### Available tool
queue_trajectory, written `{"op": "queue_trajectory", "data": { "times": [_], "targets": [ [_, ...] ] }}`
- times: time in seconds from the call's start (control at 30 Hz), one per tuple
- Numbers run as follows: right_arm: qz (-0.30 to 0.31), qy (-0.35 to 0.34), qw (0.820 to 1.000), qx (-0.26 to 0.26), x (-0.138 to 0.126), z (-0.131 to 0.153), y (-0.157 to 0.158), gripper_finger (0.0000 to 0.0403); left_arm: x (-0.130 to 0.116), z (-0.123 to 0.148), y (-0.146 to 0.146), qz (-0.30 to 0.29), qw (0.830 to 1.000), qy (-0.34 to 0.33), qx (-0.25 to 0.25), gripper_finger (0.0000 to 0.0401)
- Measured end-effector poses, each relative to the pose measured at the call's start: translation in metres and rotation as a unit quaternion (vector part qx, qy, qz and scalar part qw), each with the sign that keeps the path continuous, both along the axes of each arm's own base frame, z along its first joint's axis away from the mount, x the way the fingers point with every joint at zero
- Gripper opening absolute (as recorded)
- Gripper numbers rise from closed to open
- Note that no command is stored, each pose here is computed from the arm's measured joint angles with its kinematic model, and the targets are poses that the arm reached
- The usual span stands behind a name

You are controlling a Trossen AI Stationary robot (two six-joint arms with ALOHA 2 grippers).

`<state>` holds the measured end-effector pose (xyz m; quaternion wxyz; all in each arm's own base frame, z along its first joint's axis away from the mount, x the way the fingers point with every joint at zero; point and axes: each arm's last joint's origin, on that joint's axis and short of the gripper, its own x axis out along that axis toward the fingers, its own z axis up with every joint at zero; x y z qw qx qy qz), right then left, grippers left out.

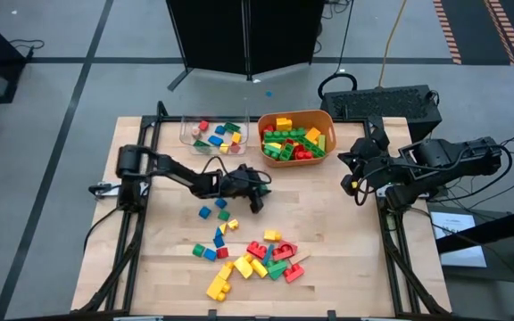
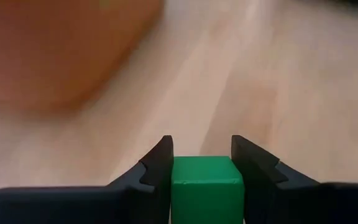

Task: Sort blocks by size
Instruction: Put the small green block into the transparent bin, then put the small blue game piece into the transparent bin

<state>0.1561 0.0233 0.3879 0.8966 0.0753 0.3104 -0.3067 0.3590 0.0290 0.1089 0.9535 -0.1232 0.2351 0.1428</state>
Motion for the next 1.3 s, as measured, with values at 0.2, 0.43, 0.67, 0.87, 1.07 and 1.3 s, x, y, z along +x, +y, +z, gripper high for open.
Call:
{"op": "queue_trajectory", "data": {
  "times": [0.2,0.43,0.67,0.87,1.07,1.3],
  "targets": [
    [0.004,0.004,1.0,-0.004,0.0,0.0,0.0,0.0004,-0.003,0.061,0.003,0.018,0.999,-0.047,0.005,0.0122],
    [-0.008,0.001,1.0,-0.028,0.0,0.001,-0.001,0.0004,-0.045,0.144,0.031,0.182,0.976,-0.066,0.097,0.0122],
    [-0.02,-0.003,0.998,-0.053,0.0,0.002,-0.002,0.0004,-0.088,0.147,0.086,0.305,0.94,0.052,0.141,0.0122],
    [-0.022,-0.007,0.998,-0.05,0.0,0.002,-0.002,0.0004,-0.103,0.127,0.121,0.309,0.935,0.114,0.129,0.0124],
    [-0.03,-0.016,0.999,-0.041,0.001,0.003,-0.002,0.0004,-0.11,0.127,0.133,0.312,0.93,0.133,0.142,0.0289],
    [-0.03,-0.016,0.999,-0.041,0.001,0.003,-0.002,0.0004,-0.104,0.127,0.122,0.25,0.955,0.138,0.086,0.037]
  ]
}}
